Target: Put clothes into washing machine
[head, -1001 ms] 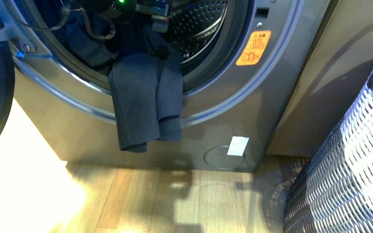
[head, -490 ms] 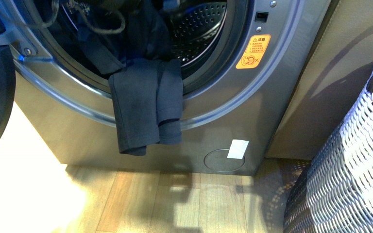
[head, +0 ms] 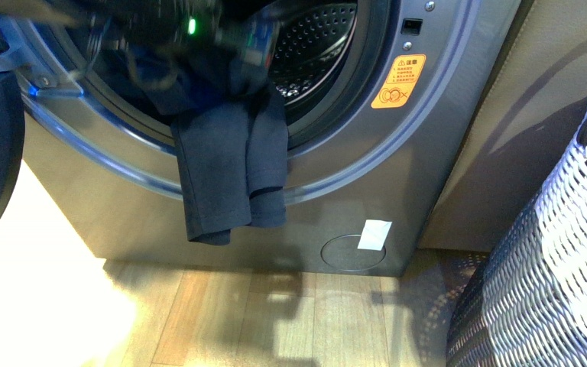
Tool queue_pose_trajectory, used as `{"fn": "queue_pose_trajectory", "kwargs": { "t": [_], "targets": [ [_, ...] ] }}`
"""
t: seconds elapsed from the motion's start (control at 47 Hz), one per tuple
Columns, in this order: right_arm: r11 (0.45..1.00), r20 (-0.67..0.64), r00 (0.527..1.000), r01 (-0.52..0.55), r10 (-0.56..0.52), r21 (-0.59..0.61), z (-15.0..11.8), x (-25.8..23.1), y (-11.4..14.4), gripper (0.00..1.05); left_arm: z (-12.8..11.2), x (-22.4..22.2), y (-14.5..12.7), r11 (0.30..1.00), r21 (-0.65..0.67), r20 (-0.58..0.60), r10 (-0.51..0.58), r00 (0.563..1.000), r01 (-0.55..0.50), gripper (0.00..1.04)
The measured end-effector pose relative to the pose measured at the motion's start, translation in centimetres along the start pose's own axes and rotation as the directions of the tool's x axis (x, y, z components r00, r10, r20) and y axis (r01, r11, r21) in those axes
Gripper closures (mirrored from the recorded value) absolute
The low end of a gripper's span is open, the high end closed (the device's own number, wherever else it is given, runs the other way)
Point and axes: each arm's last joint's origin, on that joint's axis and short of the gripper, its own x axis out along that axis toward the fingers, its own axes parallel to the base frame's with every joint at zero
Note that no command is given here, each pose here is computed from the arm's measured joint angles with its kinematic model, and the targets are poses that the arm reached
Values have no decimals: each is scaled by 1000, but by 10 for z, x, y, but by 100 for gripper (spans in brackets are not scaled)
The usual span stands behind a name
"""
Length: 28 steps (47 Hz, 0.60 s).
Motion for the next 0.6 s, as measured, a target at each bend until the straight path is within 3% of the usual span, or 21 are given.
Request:
{"fn": "queue_pose_trajectory", "kwargs": {
  "t": [0.383,0.596],
  "targets": [
    [1000,0,1000,0,0,0,0,0,0,102,-14,-25,13,990,72,-20,123,992,-121,7],
    [1000,0,1000,0,0,0,0,0,0,102,-16,-39,14,989,83,-8,123,992,-122,7]
  ]
}}
